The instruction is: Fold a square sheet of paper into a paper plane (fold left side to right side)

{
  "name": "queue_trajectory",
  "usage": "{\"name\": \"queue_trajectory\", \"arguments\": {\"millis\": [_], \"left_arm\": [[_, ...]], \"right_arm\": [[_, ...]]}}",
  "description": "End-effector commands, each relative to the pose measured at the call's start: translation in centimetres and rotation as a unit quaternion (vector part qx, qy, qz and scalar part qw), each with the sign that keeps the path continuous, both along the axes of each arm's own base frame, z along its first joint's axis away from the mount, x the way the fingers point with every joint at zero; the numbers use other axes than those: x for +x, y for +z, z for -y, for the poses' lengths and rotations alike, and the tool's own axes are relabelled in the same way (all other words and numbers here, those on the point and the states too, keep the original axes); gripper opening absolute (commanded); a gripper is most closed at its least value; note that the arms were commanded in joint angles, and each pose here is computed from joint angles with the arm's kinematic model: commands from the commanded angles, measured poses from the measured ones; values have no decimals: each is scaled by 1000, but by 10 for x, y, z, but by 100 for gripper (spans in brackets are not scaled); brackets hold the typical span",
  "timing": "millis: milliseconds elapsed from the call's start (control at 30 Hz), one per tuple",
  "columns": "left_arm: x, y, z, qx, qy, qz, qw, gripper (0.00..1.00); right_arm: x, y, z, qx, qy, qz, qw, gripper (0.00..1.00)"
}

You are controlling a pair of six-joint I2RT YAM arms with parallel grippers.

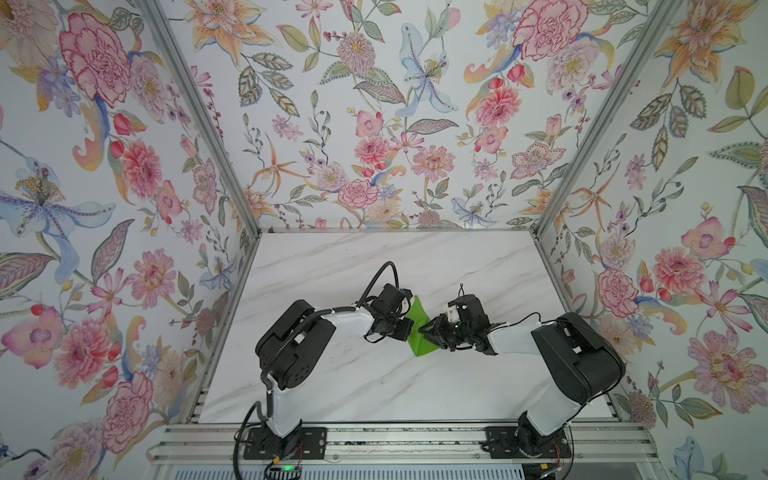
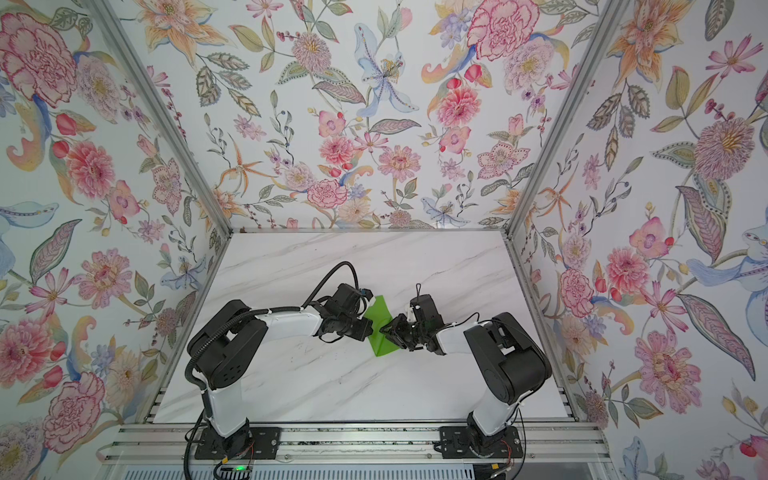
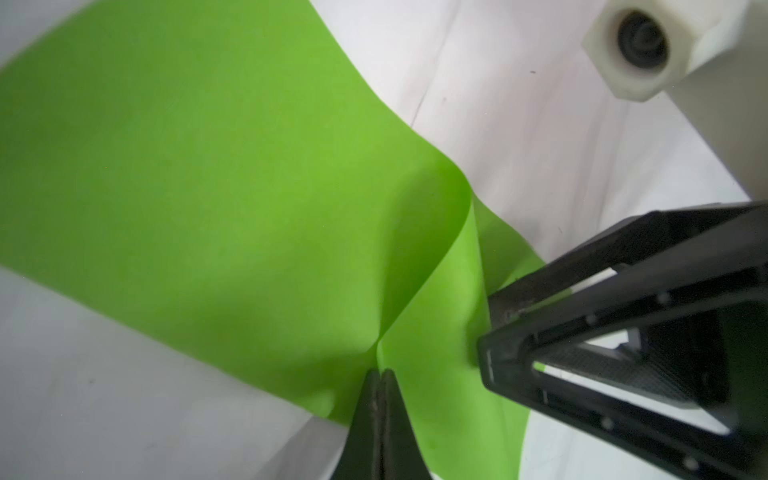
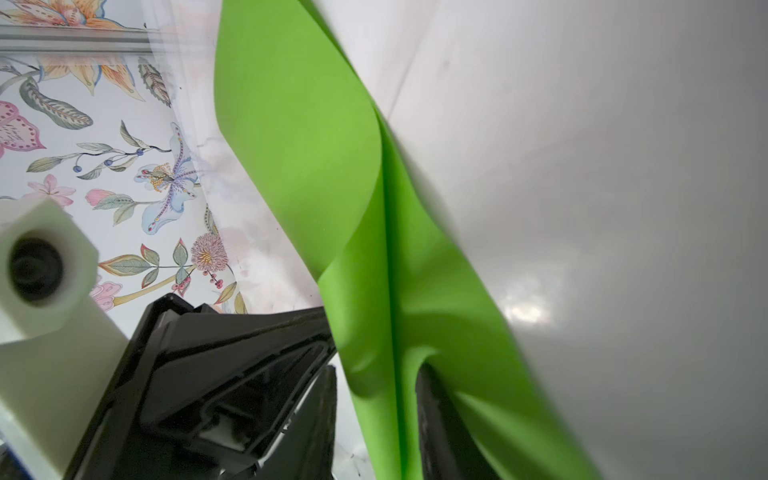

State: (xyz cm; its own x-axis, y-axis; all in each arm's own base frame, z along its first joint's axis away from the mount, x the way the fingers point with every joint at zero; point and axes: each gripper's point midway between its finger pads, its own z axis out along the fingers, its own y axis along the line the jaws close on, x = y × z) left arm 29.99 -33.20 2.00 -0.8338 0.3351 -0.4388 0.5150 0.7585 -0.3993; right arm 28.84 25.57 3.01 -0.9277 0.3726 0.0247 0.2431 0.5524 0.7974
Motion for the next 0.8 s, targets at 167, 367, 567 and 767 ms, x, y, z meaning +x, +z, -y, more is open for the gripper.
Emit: {"name": "queue_trajectory", "arguments": {"millis": [167,367,567,767], "left_arm": [[-10,-16,-11,14,3,-27,1000,0],[-6,-10,-11,14,6,-15,1000,0],[1,3,-9,9,10,2,1000,0],[-1,-4,-8,12,7,-10,1000,0]], "right_arm": [[-2,-6,-7,30,2,-4,1000,29],[-8,-19,2,-1,-2,-18,1000,22],[-17,-31,10,-31,6,-30,999,18],[-20,-37,12,-41,11,-36,998,21]]}}
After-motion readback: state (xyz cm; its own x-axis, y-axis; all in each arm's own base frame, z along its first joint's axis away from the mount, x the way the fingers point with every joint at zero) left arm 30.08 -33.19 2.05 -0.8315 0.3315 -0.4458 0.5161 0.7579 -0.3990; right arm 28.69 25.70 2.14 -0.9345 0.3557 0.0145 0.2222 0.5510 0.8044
